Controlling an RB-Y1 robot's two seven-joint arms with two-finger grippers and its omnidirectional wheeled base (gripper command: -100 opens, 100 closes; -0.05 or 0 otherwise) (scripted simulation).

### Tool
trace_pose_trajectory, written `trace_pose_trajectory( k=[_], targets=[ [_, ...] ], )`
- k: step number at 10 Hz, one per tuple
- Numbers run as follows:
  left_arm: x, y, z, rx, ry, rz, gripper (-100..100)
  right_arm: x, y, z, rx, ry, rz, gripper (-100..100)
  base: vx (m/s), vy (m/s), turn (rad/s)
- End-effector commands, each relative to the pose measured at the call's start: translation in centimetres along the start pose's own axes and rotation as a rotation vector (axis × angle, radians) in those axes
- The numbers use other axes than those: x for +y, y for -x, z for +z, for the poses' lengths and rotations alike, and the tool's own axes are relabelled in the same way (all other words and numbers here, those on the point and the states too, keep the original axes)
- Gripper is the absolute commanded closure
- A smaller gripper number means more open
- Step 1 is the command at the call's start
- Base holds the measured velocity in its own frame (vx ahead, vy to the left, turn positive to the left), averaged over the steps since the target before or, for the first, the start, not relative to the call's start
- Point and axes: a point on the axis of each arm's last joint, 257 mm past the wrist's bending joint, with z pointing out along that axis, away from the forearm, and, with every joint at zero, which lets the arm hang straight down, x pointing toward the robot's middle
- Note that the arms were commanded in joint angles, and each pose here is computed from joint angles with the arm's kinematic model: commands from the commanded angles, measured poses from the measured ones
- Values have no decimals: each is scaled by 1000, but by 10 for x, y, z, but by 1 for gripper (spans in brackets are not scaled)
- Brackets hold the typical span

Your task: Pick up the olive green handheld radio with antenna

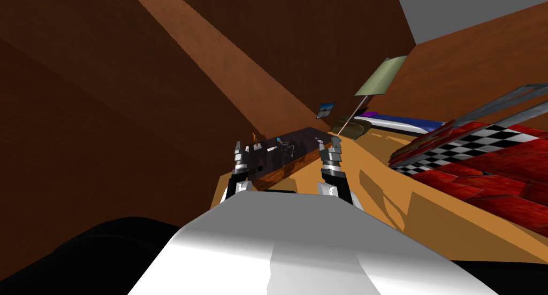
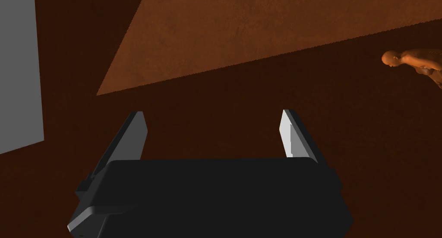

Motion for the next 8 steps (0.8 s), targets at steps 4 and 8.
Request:
trace_pose_trajectory(
  k=[4, 8],
  targets=[
    [29, -9, 11, 109, 60, 45, -100, 0, 0, 0, 0, 0, 0, 0, -43, 18, -5],
    [62, -9, 30, 166, 126, 72, -100, 0, 0, 0, 0, 0, 0, 0, -67, 34, -13]
  ],
)
